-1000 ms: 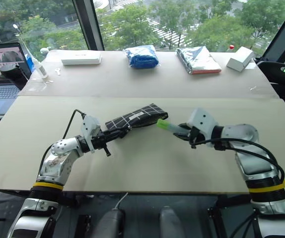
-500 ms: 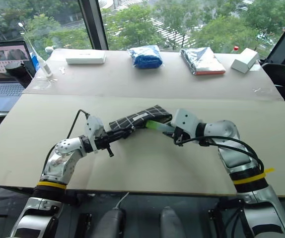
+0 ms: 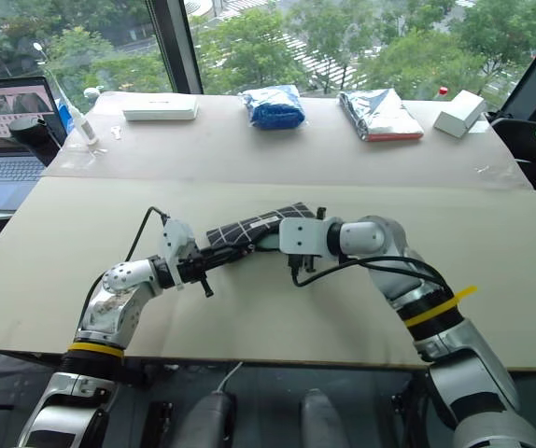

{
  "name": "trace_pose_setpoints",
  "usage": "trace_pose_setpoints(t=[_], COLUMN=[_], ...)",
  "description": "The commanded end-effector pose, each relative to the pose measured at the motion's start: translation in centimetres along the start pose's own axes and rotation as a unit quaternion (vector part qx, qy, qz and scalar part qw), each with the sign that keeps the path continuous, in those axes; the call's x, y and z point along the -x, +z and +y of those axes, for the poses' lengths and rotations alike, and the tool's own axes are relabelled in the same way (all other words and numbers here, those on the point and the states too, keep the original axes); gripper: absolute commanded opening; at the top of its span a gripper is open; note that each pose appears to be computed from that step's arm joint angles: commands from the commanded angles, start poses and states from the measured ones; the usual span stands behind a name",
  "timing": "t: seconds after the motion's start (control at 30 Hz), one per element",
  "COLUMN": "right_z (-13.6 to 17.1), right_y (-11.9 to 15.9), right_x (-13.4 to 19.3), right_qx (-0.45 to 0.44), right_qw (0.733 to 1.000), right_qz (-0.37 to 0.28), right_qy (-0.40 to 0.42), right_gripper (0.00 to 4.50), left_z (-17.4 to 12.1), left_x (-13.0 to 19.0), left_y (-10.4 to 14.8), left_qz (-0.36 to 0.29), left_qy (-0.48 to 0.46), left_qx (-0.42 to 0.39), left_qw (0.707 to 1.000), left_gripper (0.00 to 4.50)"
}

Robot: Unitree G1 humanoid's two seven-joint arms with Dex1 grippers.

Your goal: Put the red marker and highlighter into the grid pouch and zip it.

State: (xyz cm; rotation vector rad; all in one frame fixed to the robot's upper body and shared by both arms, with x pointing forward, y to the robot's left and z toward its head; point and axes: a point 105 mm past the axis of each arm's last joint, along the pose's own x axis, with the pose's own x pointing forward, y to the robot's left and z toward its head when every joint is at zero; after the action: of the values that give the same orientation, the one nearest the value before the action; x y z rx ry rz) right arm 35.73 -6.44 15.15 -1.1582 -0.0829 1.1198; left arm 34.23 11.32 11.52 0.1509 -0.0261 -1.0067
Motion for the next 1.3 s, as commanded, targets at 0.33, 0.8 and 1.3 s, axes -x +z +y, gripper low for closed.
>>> trace_pose_setpoints(t=[0.33,0.8,1.3], right_z=[-2.0,-4.0,0.7], right_y=[2.9,2.0,1.1], right_x=[-2.1,-1.0,10.0], right_qx=[0.081,0.039,-0.385], right_qw=[0.994,0.994,0.891], right_qz=[-0.052,-0.057,-0.239], right_qy=[-0.048,-0.087,0.018], right_gripper=[1.05,3.95,3.95], left_z=[-0.7,-0.9,-0.6], left_x=[-0.5,-0.9,-0.5], left_y=[1.3,1.5,1.0], left_qz=[-0.026,-0.033,-0.025], left_qy=[-0.014,-0.017,-0.003], left_qx=[-0.007,-0.003,-0.005], left_qw=[1.0,0.999,1.0], left_gripper=[0.0,0.0,0.0])
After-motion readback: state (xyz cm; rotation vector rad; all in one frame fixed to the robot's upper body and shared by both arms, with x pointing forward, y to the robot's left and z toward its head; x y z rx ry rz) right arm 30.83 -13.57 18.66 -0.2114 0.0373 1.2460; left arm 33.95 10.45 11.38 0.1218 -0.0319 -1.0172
